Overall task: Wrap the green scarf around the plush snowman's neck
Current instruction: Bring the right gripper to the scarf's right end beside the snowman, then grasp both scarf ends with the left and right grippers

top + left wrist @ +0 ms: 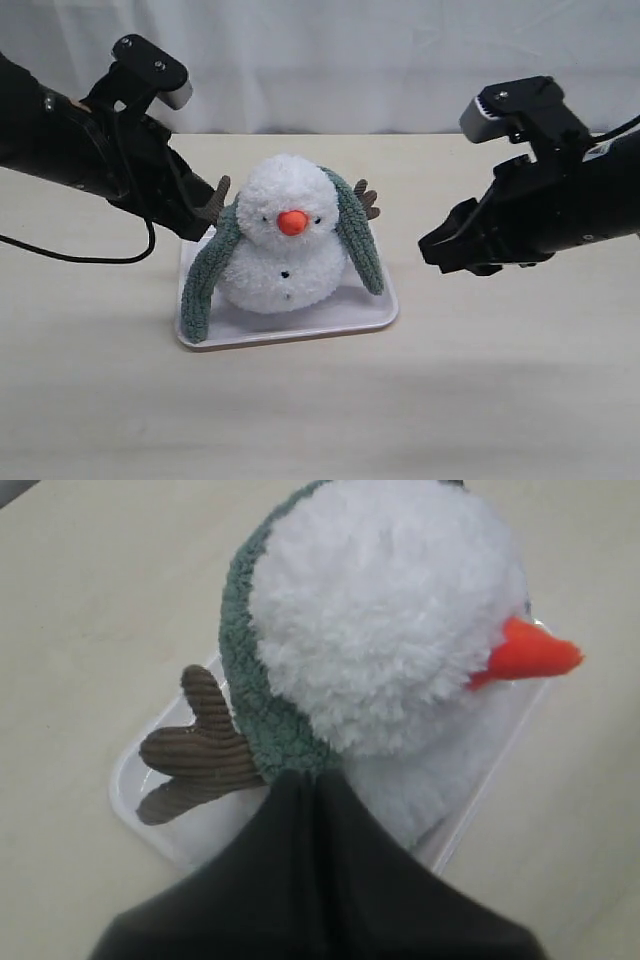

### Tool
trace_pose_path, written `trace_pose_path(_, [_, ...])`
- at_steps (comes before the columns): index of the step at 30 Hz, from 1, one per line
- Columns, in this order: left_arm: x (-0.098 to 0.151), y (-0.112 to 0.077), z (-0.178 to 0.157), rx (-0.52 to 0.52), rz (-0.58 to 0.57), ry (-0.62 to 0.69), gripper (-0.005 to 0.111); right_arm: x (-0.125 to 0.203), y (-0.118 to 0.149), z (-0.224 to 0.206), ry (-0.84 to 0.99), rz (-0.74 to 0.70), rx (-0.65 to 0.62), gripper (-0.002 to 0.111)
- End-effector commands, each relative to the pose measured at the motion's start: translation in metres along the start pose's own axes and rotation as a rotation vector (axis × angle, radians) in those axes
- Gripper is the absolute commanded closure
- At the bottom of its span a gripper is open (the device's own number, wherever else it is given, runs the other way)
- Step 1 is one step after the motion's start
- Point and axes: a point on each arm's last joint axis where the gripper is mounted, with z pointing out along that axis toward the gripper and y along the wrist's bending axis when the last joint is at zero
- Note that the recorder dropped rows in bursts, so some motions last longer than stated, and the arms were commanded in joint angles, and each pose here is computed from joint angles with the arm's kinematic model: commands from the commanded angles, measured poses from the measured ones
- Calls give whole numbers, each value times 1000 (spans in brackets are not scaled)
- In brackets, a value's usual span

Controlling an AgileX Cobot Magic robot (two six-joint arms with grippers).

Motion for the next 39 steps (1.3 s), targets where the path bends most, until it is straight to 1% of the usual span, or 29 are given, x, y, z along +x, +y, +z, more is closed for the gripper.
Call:
trace_pose_path(1, [12, -2, 4, -14, -37, 9, 107, -9, -8, 35, -13, -72, -76, 54])
trace_pose_path(2, [16, -2, 5, -17, -46, 14, 107, -10, -12, 45, -18, -69, -72, 50])
trace_pose_path(4, [23, -3, 8, -32, -57, 19, 107, -11, -22, 65, -35, -101, -22, 47])
trace_pose_path(6, [26, -2, 10, -54, -63, 13, 107, -8, -23, 88, -18, -160, 18, 47])
trace_pose_path(9, [25, -1, 10, -60, -78, 1, 107, -4, -15, 121, -11, -266, 95, 47])
trace_pose_path(11, [25, -1, 10, -60, -80, 0, 107, -2, -16, 136, -20, -281, 158, 47])
trace_pose_path(13, [25, -1, 10, -60, -80, 0, 107, -1, -17, 142, -17, -263, 171, 49])
trace_pose_path(14, [25, -1, 10, -60, -80, 0, 107, 0, -18, 146, -11, -252, 171, 52])
trace_pose_path(18, [25, -1, 10, -60, -80, 0, 107, 4, -19, 155, 24, -247, 148, 70])
trace_pose_path(24, [25, -1, 10, -59, -84, -1, 107, 9, -17, 160, 52, -244, 121, 105])
trace_pose_path(39, [24, -1, 10, -61, -101, -12, 107, 20, 0, 156, 172, -233, -85, 104])
